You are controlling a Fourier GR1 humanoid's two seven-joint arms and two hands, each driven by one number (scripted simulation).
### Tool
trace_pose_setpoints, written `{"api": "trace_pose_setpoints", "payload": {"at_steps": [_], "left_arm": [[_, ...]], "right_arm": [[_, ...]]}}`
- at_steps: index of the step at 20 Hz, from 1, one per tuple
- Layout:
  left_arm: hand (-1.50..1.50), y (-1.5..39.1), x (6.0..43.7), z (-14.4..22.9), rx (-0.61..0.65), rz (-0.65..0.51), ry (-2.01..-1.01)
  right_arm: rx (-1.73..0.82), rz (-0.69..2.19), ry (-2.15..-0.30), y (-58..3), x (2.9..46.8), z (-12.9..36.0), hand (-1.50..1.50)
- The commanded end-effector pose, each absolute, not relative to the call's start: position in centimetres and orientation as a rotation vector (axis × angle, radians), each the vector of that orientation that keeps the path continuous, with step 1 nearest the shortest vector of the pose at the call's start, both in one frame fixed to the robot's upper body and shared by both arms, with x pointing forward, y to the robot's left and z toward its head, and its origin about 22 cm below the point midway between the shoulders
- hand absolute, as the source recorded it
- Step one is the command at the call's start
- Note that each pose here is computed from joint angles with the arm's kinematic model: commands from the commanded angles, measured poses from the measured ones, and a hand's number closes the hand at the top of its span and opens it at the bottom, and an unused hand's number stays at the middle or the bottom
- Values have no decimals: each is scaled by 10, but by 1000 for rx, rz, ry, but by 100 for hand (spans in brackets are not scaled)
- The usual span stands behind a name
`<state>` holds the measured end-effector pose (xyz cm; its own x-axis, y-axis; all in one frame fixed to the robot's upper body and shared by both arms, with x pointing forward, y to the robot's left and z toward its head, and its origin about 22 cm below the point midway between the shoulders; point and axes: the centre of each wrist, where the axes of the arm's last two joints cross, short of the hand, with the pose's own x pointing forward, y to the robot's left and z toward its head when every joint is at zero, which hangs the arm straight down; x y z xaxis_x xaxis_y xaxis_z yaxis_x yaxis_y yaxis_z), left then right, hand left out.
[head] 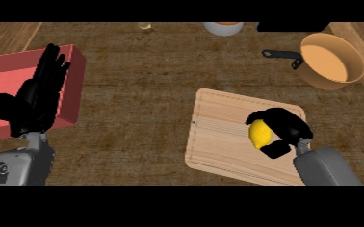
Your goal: Pick the lemon from the cutting board and place it in the pot
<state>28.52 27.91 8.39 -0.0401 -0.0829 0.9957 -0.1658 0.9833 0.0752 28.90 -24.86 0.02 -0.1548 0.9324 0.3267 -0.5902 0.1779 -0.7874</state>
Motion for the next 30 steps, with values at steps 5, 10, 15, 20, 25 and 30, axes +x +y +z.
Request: {"api": "trace_pose_setpoints", "payload": {"at_steps": [5,10,15,20,25,30], "left_arm": [[0,279,287,81,204,59,-1595],[0,293,285,85,183,59,-1601],[0,285,286,96,196,54,-1609],[0,273,282,79,206,59,-1612],[0,279,285,88,214,88,-1609],[0,285,272,76,208,90,-1600]], "right_arm": [[-425,1483,-1064,-260,292,-24,150],[-420,1494,-1100,-238,288,-3,150],[-459,1380,-1172,-181,281,29,150],[-485,1302,-1236,-116,281,83,150],[-617,990,-1452,-144,275,122,150],[-807,694,-1621,-163,259,156,150]]}}
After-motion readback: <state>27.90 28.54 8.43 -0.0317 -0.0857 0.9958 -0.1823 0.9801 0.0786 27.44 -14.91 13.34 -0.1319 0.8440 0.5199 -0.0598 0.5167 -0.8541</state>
